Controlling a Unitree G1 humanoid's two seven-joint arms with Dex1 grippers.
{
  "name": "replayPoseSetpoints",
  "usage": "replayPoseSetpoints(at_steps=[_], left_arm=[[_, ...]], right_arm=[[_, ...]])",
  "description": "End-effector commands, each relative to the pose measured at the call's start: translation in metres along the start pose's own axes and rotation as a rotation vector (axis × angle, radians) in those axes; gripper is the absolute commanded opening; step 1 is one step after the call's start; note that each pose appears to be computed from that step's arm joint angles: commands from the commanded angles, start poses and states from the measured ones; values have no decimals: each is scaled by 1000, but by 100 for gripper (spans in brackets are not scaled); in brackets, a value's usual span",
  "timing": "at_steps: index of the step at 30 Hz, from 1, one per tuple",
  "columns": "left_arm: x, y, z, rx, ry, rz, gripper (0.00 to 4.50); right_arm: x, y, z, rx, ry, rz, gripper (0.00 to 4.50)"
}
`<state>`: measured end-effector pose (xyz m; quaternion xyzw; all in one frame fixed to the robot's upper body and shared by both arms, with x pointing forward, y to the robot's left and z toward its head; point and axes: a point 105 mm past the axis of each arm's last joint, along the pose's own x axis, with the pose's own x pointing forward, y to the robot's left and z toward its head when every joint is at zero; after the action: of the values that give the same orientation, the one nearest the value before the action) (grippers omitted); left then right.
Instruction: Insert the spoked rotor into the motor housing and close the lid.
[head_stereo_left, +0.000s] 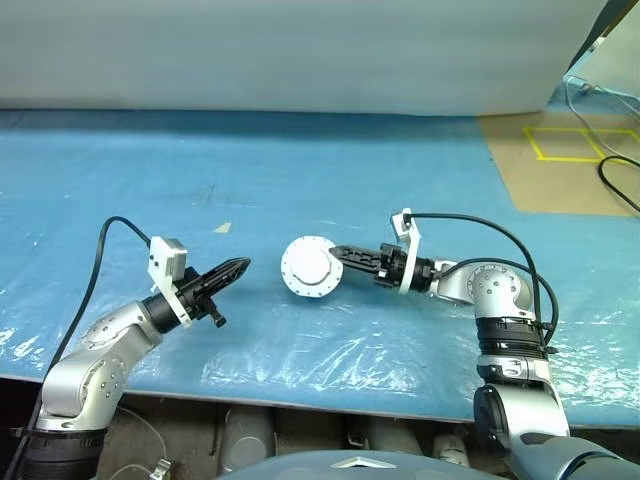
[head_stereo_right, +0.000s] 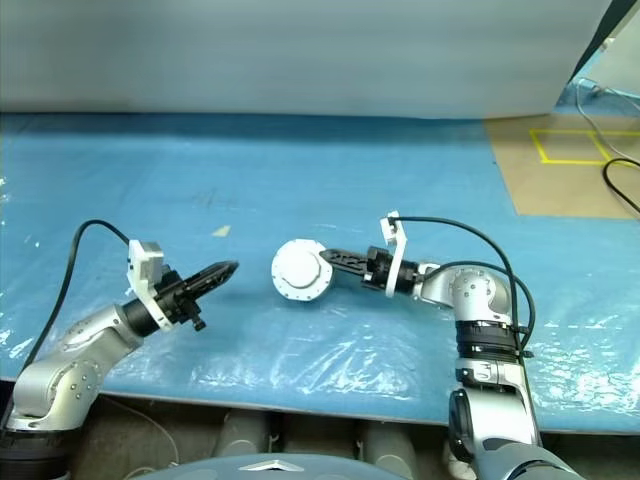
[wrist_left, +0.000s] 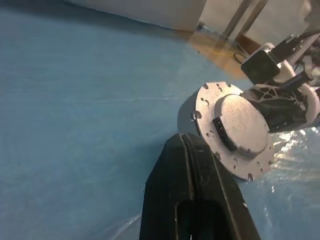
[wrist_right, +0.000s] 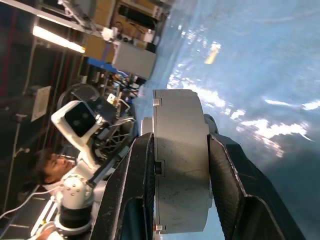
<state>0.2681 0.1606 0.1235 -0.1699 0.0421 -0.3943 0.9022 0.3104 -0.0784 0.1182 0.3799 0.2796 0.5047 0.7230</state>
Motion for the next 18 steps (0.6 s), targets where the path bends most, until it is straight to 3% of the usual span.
replayPoseSetpoints(at_steps=[1, 8, 11, 18], left_arm=[[2, -8, 13, -39, -41, -28, 0], [1, -13, 23, -221, -117, -76, 0], [-5, -16, 24, -318, -156, -107, 62], [-7, -33, 29, -531, -217, -222, 290]], right_arm=[[4, 34, 16, -54, -37, 130, 126], [6, 42, 30, 13, -76, 164, 126], [6, 46, 33, 33, -77, 179, 126], [9, 45, 31, 85, -57, 178, 126]])
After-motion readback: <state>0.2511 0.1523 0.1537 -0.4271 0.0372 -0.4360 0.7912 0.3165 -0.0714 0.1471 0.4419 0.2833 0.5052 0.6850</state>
